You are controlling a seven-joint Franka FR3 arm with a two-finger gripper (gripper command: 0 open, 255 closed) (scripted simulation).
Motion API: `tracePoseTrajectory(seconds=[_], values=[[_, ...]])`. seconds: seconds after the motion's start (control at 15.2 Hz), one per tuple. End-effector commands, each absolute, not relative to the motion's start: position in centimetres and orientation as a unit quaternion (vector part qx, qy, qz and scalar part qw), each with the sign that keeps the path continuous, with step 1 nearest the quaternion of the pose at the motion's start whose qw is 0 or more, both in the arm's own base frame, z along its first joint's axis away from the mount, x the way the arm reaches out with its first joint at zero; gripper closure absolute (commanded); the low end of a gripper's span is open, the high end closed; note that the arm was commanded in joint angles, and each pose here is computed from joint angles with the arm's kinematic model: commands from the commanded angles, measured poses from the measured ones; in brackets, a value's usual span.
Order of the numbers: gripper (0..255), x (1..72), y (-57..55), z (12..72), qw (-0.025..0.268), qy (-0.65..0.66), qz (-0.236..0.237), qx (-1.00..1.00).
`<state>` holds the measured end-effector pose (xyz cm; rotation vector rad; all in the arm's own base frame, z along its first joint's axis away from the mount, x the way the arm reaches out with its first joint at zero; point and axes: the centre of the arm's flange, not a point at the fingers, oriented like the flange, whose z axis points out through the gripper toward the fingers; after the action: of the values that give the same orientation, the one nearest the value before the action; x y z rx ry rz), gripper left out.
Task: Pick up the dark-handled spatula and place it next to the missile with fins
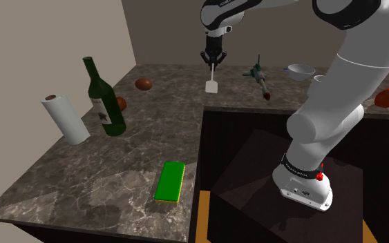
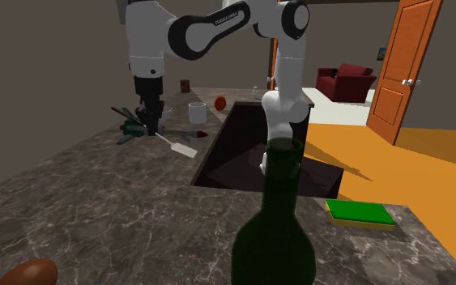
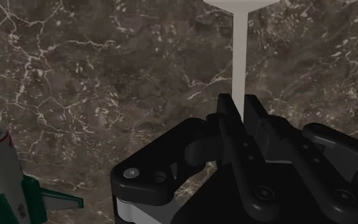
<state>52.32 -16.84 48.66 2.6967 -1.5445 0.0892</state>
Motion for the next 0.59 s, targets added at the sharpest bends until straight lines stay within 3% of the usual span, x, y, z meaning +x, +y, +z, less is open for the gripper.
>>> tracePoseTrajectory(seconds=[0.0,0.53], values=[[255,52.4,-16.8,47.5,0.016,-0.497,0.029,0.867],[255,52.4,-16.8,43.3,0.016,-0.497,0.029,0.867]])
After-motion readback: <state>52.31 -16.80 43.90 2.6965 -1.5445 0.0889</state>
